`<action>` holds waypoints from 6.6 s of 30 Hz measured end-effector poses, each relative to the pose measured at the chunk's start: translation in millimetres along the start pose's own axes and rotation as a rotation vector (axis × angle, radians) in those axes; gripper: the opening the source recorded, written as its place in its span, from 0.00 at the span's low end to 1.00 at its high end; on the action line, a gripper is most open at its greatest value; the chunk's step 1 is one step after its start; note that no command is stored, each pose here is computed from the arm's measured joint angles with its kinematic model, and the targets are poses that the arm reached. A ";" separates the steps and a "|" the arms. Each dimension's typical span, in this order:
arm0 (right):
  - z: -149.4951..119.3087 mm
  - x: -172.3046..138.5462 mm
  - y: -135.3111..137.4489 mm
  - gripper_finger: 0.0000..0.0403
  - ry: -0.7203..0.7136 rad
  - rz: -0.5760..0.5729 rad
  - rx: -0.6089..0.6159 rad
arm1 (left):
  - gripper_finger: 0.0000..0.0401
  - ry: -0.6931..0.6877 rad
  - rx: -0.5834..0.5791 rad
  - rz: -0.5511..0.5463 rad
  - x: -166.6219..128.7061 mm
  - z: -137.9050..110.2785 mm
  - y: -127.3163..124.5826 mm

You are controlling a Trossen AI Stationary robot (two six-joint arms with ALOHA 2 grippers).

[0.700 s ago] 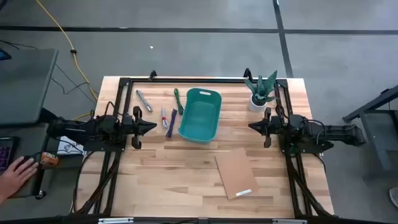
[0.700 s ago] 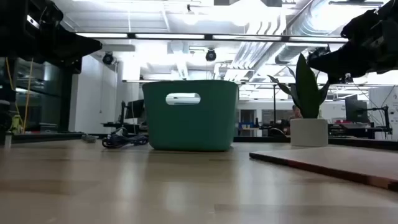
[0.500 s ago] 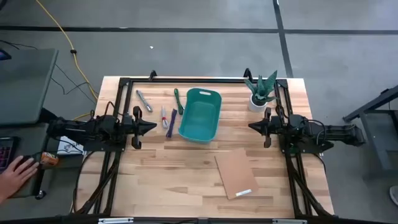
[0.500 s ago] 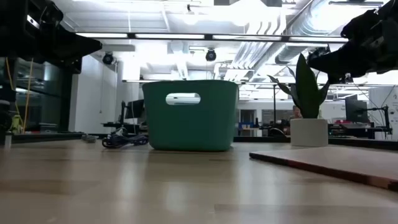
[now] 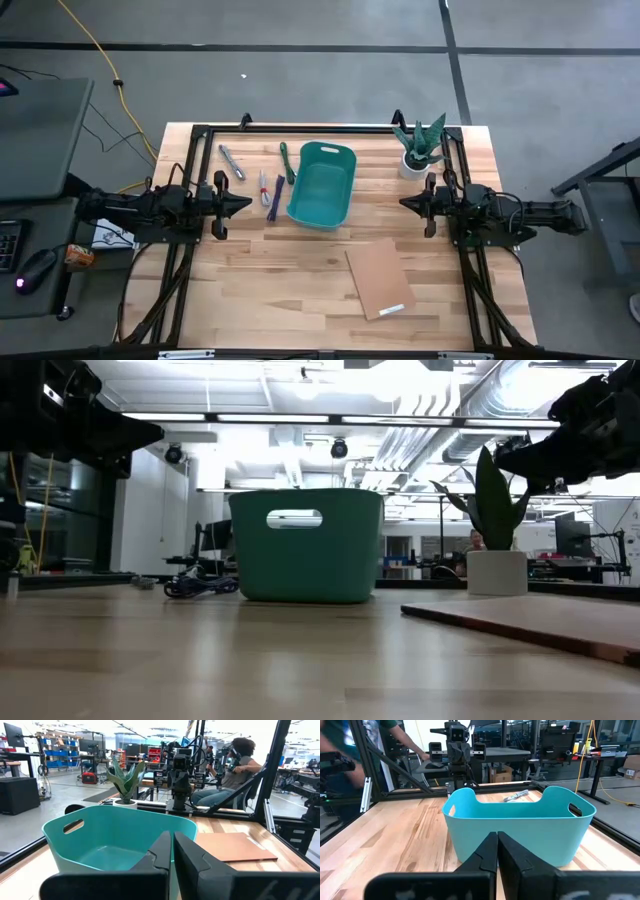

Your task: Pick and place USB-C Cables

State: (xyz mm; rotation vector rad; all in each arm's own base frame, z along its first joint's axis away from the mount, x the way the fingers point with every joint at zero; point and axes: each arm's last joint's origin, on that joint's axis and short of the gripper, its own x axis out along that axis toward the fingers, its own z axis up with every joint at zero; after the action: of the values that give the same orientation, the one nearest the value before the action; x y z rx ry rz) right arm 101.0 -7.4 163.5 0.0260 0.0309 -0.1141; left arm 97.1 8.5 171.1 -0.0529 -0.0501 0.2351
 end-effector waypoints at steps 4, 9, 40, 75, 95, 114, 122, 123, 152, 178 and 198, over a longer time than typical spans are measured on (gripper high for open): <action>-0.2 0.0 0.0 0.00 0.001 0.000 0.000 | 0.00 0.000 0.000 0.000 0.0 0.0 0.0; -0.1 0.0 0.0 0.00 0.000 0.000 0.000 | 0.00 -0.001 0.000 0.000 0.0 0.1 0.0; 0.0 0.0 0.0 0.00 0.000 0.000 0.000 | 0.00 0.000 0.000 0.001 0.0 0.1 0.0; -0.1 0.0 0.0 0.00 0.000 0.000 0.000 | 0.00 0.000 0.000 0.000 0.0 0.0 0.0; -0.1 0.0 0.0 0.00 0.000 0.000 0.000 | 0.00 0.000 0.000 0.000 0.0 0.1 0.0; 0.0 0.0 0.0 0.00 0.000 0.000 0.000 | 0.00 0.000 0.000 0.000 0.0 0.0 0.0; -0.1 0.0 0.0 0.00 0.001 0.000 0.000 | 0.00 0.000 0.000 0.000 0.0 0.1 0.0; 0.0 0.0 0.0 0.00 0.000 0.000 0.000 | 0.00 0.000 0.000 0.000 0.0 0.1 0.0; -0.1 0.0 0.0 0.00 0.000 0.000 0.000 | 0.00 0.000 0.000 0.001 0.0 0.0 0.0; -0.1 0.0 0.0 0.00 0.000 0.000 0.000 | 0.00 0.000 0.000 0.000 0.0 0.0 0.0; 1.7 0.0 0.0 0.00 -0.019 -0.002 -0.061 | 0.00 0.000 0.000 0.000 0.0 0.0 0.0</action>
State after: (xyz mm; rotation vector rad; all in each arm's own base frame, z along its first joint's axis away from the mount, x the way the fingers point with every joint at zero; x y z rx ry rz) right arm 101.0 -7.5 165.2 -0.0356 0.0159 -0.1157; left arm 97.1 8.5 171.1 -0.0530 -0.0504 0.2355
